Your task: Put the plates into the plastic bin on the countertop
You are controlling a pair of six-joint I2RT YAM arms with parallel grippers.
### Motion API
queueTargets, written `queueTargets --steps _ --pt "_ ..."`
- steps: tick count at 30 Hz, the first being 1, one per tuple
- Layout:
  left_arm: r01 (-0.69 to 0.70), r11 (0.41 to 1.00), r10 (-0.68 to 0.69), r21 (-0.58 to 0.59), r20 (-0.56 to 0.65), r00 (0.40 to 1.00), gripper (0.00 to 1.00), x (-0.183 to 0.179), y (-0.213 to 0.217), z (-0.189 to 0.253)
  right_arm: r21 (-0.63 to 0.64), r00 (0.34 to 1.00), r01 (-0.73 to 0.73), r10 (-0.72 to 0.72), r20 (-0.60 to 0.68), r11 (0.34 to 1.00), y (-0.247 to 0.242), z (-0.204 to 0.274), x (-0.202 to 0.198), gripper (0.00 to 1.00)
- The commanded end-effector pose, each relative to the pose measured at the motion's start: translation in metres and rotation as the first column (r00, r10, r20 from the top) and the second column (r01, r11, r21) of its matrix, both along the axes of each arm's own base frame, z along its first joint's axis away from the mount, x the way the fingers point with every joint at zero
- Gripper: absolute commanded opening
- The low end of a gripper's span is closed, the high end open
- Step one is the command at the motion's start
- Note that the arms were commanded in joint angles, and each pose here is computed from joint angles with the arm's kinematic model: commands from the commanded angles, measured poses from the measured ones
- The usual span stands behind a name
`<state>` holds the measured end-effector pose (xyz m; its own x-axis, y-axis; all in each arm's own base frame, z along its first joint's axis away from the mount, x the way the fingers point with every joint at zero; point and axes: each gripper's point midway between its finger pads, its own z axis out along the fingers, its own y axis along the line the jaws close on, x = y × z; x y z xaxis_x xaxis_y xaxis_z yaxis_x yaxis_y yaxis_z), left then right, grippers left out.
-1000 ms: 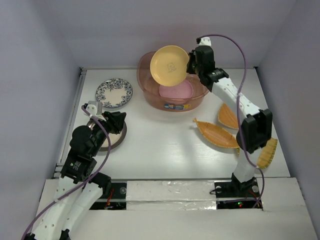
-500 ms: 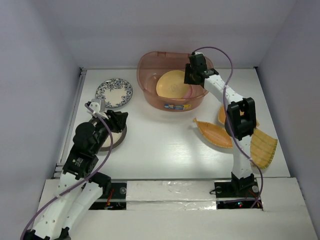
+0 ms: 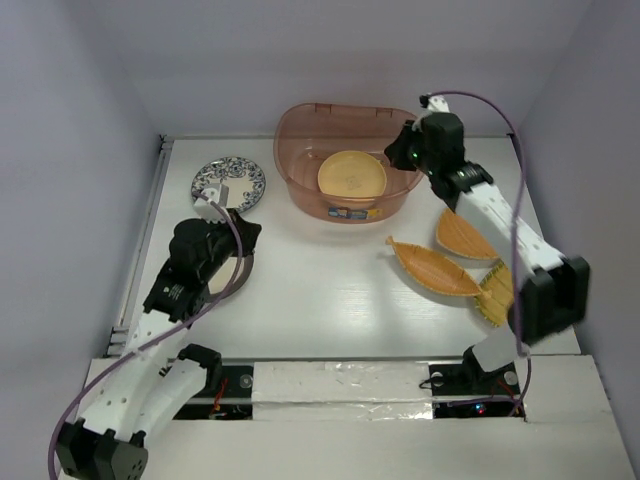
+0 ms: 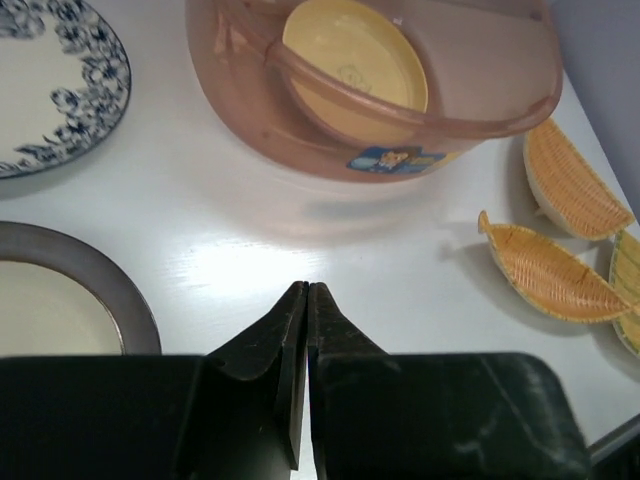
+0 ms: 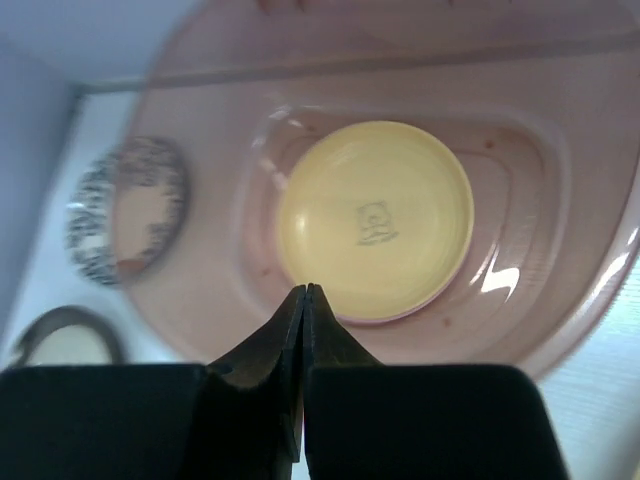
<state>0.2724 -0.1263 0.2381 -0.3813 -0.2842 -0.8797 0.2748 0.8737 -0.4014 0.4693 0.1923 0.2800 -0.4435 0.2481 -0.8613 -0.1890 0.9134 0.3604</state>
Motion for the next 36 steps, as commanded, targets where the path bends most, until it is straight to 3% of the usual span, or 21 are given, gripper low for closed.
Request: queueTargets --steps 1,2,5,6,12,13,16,21,25,31,36 --pt "0.056 0.996 -0.055 -0.065 0.022 0.998 0.00 0.008 -0.019 0.021 0.186 0.949 -0.145 0.084 0.302 0.972 0.011 0.096 -0.058 0.00" --pt "0.089 0.994 -0.088 -0.065 0.008 0.996 0.00 0.005 -0.032 0.019 0.187 0.962 -0.139 0.088 0.258 0.972 0.007 0.064 -0.072 0.00" --pt "0.079 0.993 -0.081 -0.086 -0.014 0.997 0.00 0.004 -0.052 0.022 0.229 0.935 -0.162 0.075 0.348 0.960 -0.008 0.082 -0.117 0.00" --pt "0.104 0.991 -0.107 -0.081 -0.029 0.994 0.00 -0.002 -0.074 0.016 0.220 0.947 -0.137 0.063 0.314 0.966 -0.014 0.059 -0.125 0.00" --pt "0.147 0.987 -0.156 -0.065 -0.146 0.977 0.00 -0.011 -0.176 -0.036 0.190 0.936 -0.063 -0.008 0.352 0.980 -0.054 0.057 -0.179 0.00" --pt "0.173 0.982 -0.182 -0.070 -0.158 0.970 0.00 -0.016 -0.192 -0.042 0.187 0.933 0.001 -0.068 0.353 0.982 -0.066 0.053 -0.179 0.00" --pt "0.178 0.980 -0.193 -0.093 -0.197 0.961 0.00 -0.013 -0.232 -0.064 0.211 0.915 0.096 -0.170 0.367 0.973 -0.091 0.053 -0.193 0.09" --pt "0.141 0.982 -0.165 -0.129 -0.204 0.965 0.25 -0.003 -0.266 -0.075 0.267 0.893 0.111 -0.214 0.396 0.957 -0.100 0.058 -0.204 0.33" --pt "0.147 0.975 -0.183 -0.167 -0.226 0.957 0.46 0.004 -0.289 -0.090 0.274 0.903 0.096 -0.200 0.379 0.957 -0.095 0.050 -0.202 0.37" --pt "0.128 0.974 -0.177 -0.189 -0.273 0.946 0.57 0.015 -0.316 -0.120 0.275 0.903 0.050 -0.161 0.398 0.960 -0.089 0.059 -0.206 0.41" --pt "0.140 0.970 -0.195 -0.201 -0.288 0.938 0.59 0.021 -0.334 -0.136 0.266 0.900 0.027 -0.139 0.413 0.964 -0.087 0.065 -0.210 0.41"
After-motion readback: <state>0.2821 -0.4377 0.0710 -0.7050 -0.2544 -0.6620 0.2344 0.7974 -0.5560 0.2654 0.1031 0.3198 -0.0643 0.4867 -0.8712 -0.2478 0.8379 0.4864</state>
